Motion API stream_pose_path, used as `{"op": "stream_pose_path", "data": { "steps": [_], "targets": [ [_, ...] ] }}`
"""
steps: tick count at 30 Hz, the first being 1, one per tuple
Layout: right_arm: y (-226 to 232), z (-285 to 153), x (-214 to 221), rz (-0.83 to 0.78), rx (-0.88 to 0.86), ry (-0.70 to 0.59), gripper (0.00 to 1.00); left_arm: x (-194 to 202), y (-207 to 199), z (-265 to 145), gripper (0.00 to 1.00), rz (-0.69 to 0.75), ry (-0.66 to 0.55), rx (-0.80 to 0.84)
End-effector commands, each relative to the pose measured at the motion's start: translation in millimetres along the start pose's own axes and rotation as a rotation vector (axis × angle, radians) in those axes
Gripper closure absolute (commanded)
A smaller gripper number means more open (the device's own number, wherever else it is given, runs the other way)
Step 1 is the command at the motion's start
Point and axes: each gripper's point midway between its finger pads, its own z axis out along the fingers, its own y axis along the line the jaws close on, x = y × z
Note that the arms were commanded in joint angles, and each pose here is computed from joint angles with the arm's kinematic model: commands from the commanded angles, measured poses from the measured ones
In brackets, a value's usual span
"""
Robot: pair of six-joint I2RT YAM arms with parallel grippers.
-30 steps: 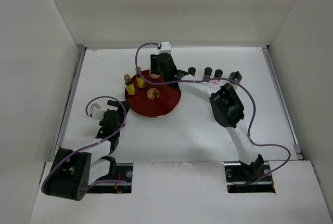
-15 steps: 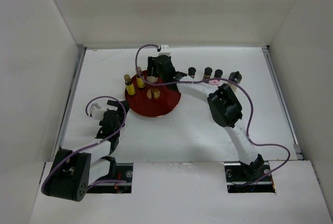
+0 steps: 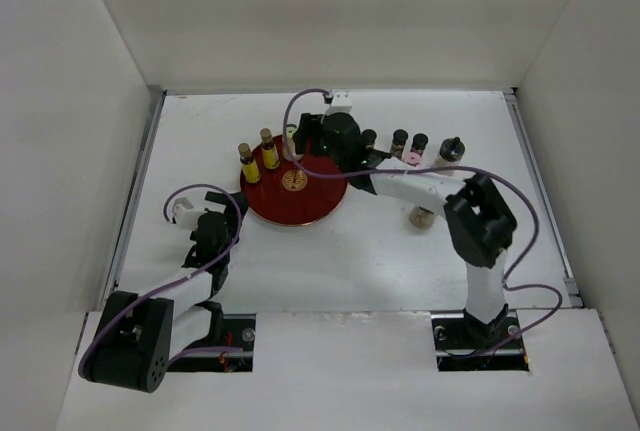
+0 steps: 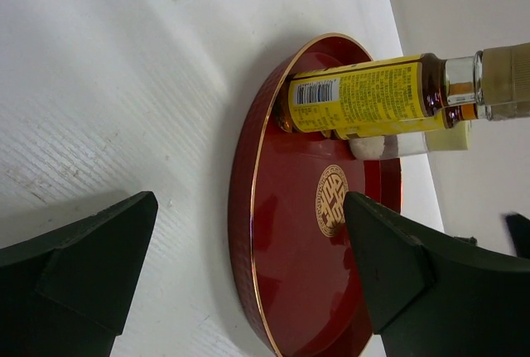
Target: Organize the condiment bottles
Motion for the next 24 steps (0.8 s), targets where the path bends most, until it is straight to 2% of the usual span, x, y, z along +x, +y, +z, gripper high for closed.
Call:
{"op": "stream_pose_path", "data": {
  "steps": [1, 2, 3, 6, 7, 8, 9, 11, 13, 14, 15, 20, 24],
  "targets": [
    [30.7, -55.9, -89.6, 0.095, -0.159, -0.208, 0.23, -8.2, -23.7, 1.8, 0.0, 0.006, -0.016, 0.071],
    [23.9, -63.3, -92.1, 0.09, -0.153, -0.21, 0.26, -9.4, -26.7, 1.3, 0.0, 0.018, -0.021, 0.08],
    [12.6, -73.7, -93.9, 0.08, -0.138, -0.211, 0.34, -10.0, -28.3, 0.9, 0.0, 0.028, -0.024, 0.085],
    [-47.4, -99.0, -92.8, 0.065, -0.005, -0.206, 0.68, -7.7, -29.3, 0.4, 0.0, 0.04, -0.019, 0.089],
    [-70.0, -108.0, -91.2, 0.068, 0.058, -0.199, 0.74, -7.2, -29.6, 0.2, 0.0, 0.039, -0.016, 0.091],
    [-93.2, -117.8, -89.4, 0.069, 0.127, -0.194, 0.77, -7.1, -30.7, 0.4, 0.0, 0.04, -0.015, 0.093],
    [-115.4, -127.1, -86.4, 0.064, 0.195, -0.187, 0.76, -6.5, -30.8, 0.6, 0.0, 0.041, -0.015, 0.091],
    [-152.1, -142.8, -79.5, 0.043, 0.3, -0.163, 0.7, -3.5, -28.5, 2.3, 0.0, 0.047, -0.008, 0.079],
    [-172.3, -151.8, -70.7, 0.022, 0.355, -0.13, 0.59, 1.6, -26.4, 3.7, 0.0, 0.05, 0.012, 0.073],
    [-181.9, -155.6, -64.3, 0.01, 0.384, -0.11, 0.49, 2.8, -27.6, 3.7, 0.0, 0.049, 0.018, 0.077],
    [-187.2, -157.4, -61.4, 0.004, 0.4, -0.102, 0.45, 2.9, -28.9, 3.7, 0.0, 0.048, 0.02, 0.081],
    [-211.1, -158.8, -49.6, -0.037, 0.463, -0.054, 0.3, 0.8, -28.1, 2.8, 0.0, 0.045, 0.013, 0.082],
    [-226.6, -153.2, -31.8, -0.065, 0.52, 0.027, 0.25, -4.1, -31.5, 1.1, 0.0, 0.043, -0.004, 0.094]
  ]
}}
